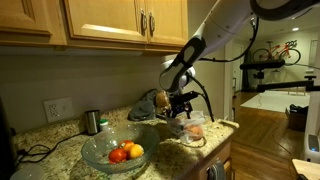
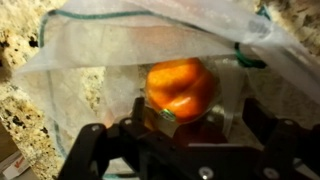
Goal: Pick a peach from the bag and place it in the bowl
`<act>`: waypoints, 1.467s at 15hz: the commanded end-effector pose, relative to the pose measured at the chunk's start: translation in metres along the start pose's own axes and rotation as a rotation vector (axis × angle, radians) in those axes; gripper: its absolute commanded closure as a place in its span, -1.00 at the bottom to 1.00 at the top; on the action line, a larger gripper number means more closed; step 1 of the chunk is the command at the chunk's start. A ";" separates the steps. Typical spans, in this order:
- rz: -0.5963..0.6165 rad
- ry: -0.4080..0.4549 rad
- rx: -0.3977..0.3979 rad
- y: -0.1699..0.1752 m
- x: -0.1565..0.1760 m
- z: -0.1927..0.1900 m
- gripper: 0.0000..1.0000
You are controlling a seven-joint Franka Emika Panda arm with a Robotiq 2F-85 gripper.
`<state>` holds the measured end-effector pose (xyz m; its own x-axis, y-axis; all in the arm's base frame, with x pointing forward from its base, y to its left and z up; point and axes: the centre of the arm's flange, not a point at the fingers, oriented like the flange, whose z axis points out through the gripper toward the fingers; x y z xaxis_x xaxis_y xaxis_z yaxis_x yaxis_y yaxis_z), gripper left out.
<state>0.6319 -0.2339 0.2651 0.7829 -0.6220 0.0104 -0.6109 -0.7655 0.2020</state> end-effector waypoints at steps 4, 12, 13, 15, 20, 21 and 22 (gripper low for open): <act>0.033 -0.035 -0.014 0.017 -0.011 -0.007 -1.00; 0.038 -0.068 -0.024 0.016 -0.013 -0.003 -1.00; 0.038 -0.072 -0.026 0.016 -0.013 -0.003 -1.00; 0.038 -0.078 -0.030 0.016 -0.013 -0.002 -0.71; 0.040 -0.081 -0.033 0.016 -0.013 -0.002 0.07; 0.040 -0.081 -0.034 0.016 -0.013 -0.002 0.19; 0.040 -0.081 -0.034 0.016 -0.013 -0.003 0.26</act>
<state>0.6219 -0.2389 0.2635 0.7618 -0.6461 -0.0461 -0.6224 -0.7498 0.2244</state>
